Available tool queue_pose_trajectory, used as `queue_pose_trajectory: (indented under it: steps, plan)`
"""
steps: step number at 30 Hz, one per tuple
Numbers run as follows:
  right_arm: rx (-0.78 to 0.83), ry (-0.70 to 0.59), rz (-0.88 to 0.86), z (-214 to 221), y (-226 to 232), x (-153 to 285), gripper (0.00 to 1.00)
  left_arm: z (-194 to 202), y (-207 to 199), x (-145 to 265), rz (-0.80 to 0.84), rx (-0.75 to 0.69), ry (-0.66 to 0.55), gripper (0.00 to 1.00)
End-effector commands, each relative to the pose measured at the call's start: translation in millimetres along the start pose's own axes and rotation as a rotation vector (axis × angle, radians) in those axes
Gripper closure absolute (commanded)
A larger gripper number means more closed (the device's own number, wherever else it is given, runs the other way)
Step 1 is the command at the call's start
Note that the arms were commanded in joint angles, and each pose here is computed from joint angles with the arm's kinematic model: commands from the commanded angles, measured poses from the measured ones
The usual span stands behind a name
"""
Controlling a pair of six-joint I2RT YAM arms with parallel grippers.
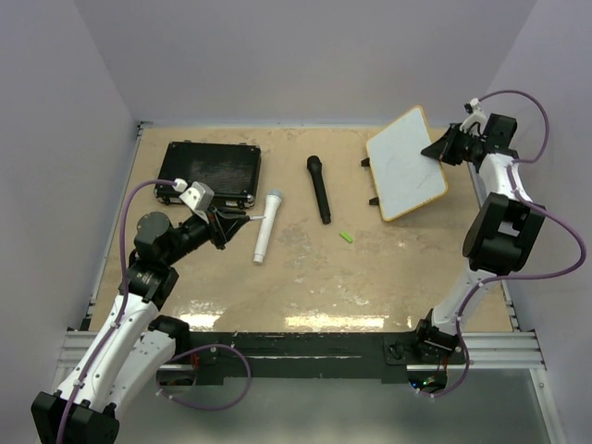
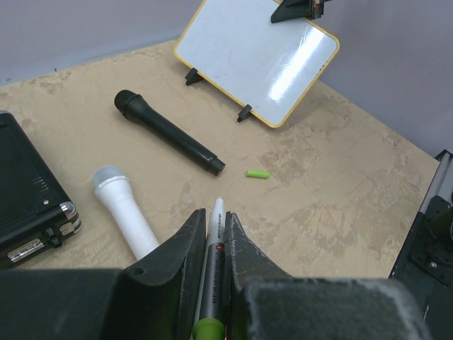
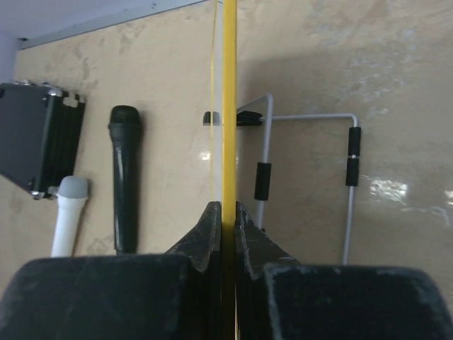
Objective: Write a sentence on the whiteboard
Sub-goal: Pick up the whiteboard stand from the center of the board.
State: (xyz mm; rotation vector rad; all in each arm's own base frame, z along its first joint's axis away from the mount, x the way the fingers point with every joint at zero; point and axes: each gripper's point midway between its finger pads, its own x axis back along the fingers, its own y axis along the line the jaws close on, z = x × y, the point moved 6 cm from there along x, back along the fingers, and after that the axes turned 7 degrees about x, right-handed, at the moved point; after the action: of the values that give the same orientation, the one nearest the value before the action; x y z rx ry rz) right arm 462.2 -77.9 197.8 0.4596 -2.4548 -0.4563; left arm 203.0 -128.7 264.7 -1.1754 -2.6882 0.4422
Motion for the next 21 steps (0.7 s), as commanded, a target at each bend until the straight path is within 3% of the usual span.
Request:
queue_pose_trajectory:
  steps: [1, 15, 21]
  plan:
    - [0.088, -0.061, -0.033, -16.6, 13.4, 13.6, 1.00, -15.0, -4.3, 0.7, 0.023, -0.054, -0.046, 1.00]
    - [0.080, -0.213, -0.125, -45.6, 32.4, 66.6, 1.00, -15.0, -4.8, 0.3, 0.030, -0.056, -0.043, 1.00]
    - [0.162, -0.242, -0.124, -50.0, 53.8, 92.1, 1.00, -16.2, -5.2, 1.7, 0.028, -0.063, -0.051, 1.00]
